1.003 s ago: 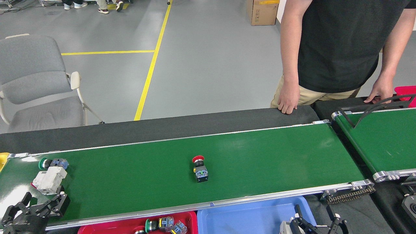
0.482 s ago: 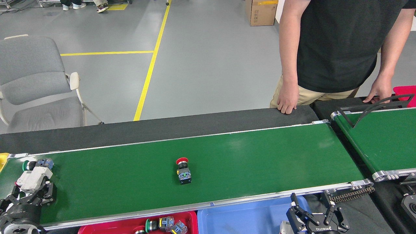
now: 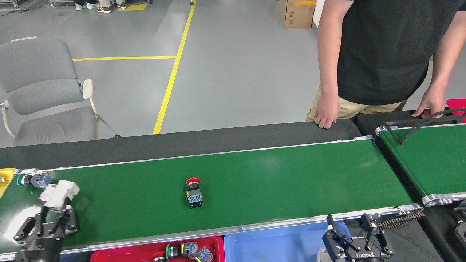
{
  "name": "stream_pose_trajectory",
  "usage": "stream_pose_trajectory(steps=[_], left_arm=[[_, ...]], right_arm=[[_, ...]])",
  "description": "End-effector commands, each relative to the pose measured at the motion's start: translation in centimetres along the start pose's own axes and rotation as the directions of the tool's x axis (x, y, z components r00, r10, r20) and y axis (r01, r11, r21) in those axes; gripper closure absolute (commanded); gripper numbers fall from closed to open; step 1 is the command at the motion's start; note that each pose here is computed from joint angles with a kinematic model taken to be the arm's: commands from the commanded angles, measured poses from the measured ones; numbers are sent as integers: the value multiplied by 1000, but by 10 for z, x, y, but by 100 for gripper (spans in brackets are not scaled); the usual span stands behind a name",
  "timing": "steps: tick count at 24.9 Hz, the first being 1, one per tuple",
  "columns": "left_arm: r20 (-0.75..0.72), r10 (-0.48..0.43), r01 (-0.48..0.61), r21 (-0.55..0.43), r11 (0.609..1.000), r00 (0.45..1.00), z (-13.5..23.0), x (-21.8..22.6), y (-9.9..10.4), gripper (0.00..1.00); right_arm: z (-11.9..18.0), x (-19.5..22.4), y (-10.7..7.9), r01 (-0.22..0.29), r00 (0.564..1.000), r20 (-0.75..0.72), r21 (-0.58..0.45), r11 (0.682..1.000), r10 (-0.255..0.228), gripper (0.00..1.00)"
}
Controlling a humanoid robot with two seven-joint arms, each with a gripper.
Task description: Pick switch part from conveyor to tray
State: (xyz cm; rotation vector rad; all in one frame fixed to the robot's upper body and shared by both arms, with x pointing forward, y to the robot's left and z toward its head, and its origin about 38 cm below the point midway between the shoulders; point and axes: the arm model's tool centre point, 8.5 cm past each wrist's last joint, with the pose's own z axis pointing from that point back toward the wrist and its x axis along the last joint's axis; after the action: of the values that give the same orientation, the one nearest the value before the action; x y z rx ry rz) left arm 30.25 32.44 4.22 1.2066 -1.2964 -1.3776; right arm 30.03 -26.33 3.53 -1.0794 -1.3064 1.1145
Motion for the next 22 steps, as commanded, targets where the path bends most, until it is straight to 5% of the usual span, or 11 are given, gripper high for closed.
stream_pose_trajectory(steps=[1,4,9,11,12,13,14,19,22], left_arm=[[200,19,-34,72,997,980,1,63,27,91],[419,71,-112,74,991,905,-5,158,35,91],[616,19,-92,86,992,788,-12,282,54,89],[654,-8,-63,84,995,756,-6,309,56,67],[663,0,-57,64,996,749,-4,319,54,40],[653,18,-59,42,997,757,-5,321,49,8],[628,29,-60,28,998,777,-5,321,44,1],[557,30,-48,17,999,830,-10,305,37,0],[341,19,-42,61,997,940,-23,247,48,0]], right_arm=[[-1,-7,-10,-23,1000,5,-24,999,23,0],[-2,-13,-17,-33,999,2,-36,999,34,0],[1,-20,-29,-56,998,-3,-45,997,56,0],[7,-30,-28,-90,996,3,-25,996,90,0],[8,-34,-29,-107,994,11,-17,994,107,0],[10,-36,-28,-106,994,16,-10,994,107,0],[13,-38,-27,-99,995,15,-3,995,99,0],[20,-40,-30,-109,993,45,5,994,109,0],[21,-48,-35,-113,993,17,-5,994,113,0]])
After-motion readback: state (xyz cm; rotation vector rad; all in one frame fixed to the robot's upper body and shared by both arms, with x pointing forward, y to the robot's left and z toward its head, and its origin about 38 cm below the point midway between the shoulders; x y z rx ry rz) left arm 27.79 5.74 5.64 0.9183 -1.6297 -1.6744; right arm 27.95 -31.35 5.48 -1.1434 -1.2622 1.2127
